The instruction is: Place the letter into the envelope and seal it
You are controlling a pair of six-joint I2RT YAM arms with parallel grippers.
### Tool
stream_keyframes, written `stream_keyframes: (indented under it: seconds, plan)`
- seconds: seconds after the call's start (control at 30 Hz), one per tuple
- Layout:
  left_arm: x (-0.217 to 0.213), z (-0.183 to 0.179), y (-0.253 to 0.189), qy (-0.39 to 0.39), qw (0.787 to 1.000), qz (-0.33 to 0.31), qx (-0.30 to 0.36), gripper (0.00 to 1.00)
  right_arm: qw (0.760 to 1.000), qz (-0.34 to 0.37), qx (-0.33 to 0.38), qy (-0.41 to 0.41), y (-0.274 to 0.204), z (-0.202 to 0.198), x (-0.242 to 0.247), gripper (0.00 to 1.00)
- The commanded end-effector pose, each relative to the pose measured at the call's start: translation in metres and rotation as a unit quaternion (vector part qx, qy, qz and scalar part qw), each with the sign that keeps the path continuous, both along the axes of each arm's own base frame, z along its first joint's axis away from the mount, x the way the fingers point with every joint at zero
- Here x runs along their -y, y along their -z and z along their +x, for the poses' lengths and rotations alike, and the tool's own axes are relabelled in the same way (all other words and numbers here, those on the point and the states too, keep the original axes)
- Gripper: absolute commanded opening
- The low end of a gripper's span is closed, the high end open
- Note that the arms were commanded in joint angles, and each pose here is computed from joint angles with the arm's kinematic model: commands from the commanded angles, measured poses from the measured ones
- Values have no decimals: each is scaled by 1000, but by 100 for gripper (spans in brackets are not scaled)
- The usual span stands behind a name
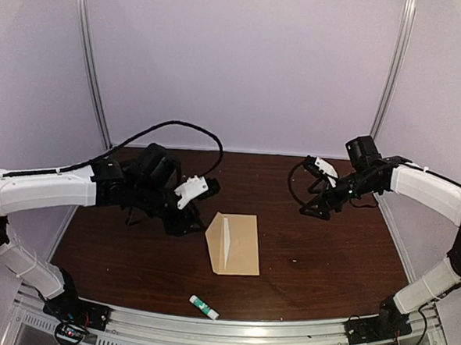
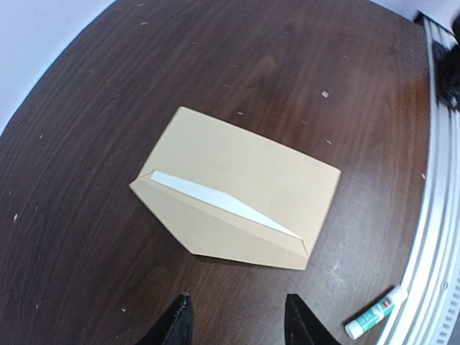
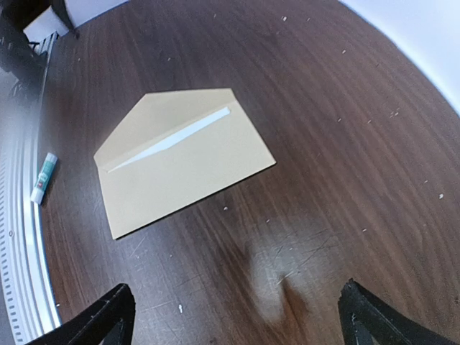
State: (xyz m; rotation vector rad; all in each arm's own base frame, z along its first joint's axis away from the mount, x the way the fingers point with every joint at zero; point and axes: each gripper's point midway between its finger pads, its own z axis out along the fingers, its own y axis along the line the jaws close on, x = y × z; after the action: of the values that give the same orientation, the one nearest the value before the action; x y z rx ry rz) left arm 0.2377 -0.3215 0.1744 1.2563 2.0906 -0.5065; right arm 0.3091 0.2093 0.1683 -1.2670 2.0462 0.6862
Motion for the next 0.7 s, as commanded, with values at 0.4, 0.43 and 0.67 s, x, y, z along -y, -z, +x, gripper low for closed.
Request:
stream_keyframes:
  seconds: [0.4,0.43,0.67]
  plan:
    - [15,-158,110,357,907,219,40,55,988,103,22,117,-42,20,32,100]
    - [15,-163,114,367,902,226,39,54,987,103,23,121,-38,19,34,99]
    - [14,-173,135,399,874,273,53,52,988,110,16,111,-32,12,33,97]
